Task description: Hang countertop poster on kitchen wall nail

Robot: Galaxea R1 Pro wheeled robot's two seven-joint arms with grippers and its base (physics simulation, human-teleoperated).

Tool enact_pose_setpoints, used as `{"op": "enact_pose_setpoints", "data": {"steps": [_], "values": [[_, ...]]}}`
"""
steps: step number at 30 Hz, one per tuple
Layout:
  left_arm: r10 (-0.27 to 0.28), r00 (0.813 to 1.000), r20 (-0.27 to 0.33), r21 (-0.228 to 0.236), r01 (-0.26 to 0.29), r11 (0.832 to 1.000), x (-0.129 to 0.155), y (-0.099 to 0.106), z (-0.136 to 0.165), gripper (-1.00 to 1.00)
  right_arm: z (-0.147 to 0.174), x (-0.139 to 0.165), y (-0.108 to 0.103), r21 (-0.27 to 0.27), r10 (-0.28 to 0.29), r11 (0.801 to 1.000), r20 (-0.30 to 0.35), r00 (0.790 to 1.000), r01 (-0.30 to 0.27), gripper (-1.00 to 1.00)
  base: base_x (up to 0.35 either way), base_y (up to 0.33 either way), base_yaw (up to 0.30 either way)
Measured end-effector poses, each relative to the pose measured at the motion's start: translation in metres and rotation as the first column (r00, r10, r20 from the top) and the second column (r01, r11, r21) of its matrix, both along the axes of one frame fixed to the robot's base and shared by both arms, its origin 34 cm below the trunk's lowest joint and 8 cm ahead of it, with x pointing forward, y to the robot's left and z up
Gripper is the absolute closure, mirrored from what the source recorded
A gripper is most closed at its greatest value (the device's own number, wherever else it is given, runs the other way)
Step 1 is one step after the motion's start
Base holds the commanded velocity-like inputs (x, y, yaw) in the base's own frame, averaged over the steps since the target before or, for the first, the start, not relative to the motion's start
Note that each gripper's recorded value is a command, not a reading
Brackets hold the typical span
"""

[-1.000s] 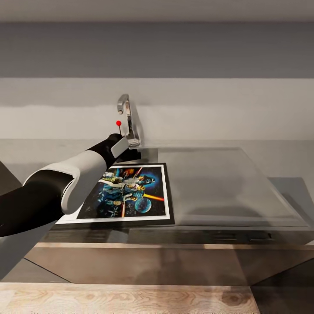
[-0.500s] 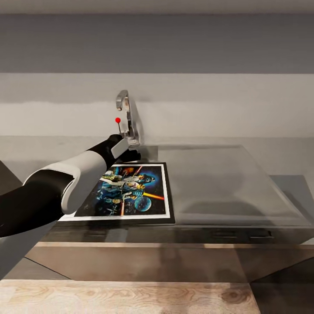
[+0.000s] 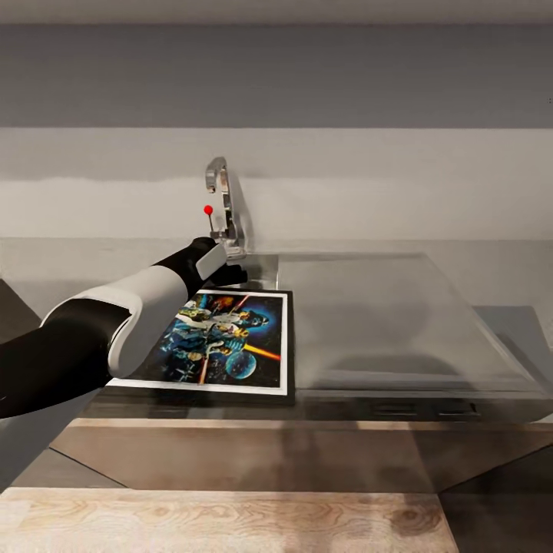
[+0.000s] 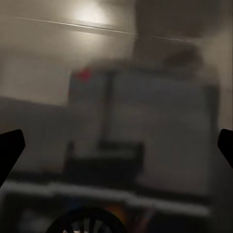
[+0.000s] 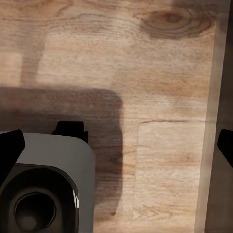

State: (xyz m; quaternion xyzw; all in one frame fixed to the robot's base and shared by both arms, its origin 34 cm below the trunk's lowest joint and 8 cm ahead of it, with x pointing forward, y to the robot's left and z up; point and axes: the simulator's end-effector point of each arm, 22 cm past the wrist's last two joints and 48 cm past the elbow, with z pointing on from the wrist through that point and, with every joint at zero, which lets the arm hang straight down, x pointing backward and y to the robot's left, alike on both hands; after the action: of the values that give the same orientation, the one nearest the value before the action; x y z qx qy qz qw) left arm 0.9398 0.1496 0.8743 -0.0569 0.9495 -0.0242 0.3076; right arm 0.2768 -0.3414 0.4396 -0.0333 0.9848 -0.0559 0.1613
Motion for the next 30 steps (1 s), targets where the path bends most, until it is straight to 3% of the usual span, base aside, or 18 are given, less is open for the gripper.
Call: {"op": "enact_pose_setpoints", "data": {"steps": [30], "values": [[-0.001,1.000,0.000,0.001,0.001,1.000,-0.0001,-0.0005,-0.0004,-1.00,-0.0001,0.0000,0.0000,0.000,0.000,1.000,0.000,1.000,0.000,-1.00,-0.087,0.000,0.000]]}}
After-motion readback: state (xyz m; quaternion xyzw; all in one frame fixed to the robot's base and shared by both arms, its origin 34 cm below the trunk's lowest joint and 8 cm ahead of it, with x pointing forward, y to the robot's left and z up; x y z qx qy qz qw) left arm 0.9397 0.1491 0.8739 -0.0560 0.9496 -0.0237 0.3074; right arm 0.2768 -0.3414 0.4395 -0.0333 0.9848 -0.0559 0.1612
